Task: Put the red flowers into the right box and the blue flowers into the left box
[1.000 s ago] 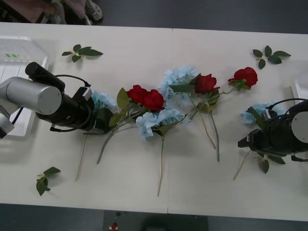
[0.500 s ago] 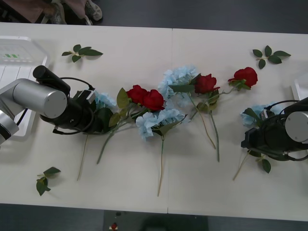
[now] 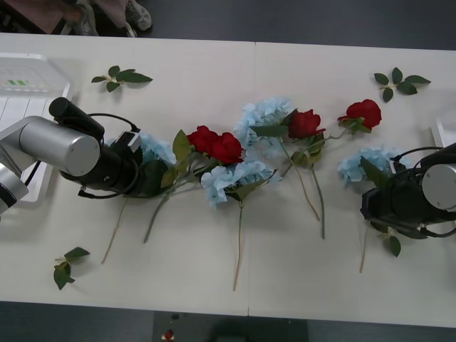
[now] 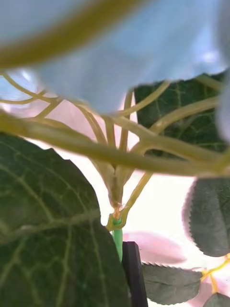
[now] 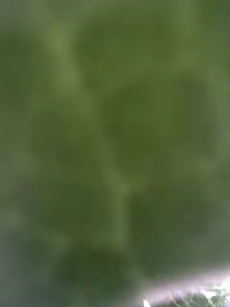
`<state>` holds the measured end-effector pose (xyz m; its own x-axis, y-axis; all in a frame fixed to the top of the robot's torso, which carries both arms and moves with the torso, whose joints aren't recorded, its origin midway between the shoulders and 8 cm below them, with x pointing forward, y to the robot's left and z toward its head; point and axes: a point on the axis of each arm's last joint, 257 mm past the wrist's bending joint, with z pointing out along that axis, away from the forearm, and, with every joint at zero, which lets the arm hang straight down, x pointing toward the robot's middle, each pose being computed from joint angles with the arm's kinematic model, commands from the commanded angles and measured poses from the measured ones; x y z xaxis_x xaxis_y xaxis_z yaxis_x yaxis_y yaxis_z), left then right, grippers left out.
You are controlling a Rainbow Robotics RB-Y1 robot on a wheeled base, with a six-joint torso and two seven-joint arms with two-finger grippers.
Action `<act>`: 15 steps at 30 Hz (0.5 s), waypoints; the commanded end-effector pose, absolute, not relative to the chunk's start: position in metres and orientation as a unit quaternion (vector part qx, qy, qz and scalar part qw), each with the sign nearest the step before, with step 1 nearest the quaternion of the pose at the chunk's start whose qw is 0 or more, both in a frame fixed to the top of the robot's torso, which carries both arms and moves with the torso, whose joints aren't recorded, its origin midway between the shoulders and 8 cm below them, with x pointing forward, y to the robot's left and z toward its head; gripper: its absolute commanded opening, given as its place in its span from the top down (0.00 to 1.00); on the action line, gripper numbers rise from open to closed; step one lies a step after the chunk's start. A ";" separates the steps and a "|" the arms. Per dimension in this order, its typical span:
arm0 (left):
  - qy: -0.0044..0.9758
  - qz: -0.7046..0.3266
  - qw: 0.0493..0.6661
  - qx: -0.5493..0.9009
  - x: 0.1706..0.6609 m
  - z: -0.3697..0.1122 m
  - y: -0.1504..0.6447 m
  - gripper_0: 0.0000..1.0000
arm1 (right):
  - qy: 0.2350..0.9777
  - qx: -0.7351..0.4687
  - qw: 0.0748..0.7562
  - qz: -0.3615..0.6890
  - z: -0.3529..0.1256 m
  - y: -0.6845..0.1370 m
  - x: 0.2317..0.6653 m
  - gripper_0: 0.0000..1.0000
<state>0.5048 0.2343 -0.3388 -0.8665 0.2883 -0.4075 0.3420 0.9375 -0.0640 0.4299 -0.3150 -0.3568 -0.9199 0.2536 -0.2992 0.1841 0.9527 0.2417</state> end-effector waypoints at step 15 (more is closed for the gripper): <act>0.937 0.034 0.291 0.189 0.527 -0.174 0.318 1.00 | 0.892 -0.203 0.258 0.312 -0.187 -0.199 0.427 1.00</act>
<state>0.5082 0.3010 -0.2407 -0.7817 0.4206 -0.4604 0.4038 0.9040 0.1402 0.4210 -0.2231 -0.2240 -0.8316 -0.1766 -0.5265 -0.4441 0.7807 0.4396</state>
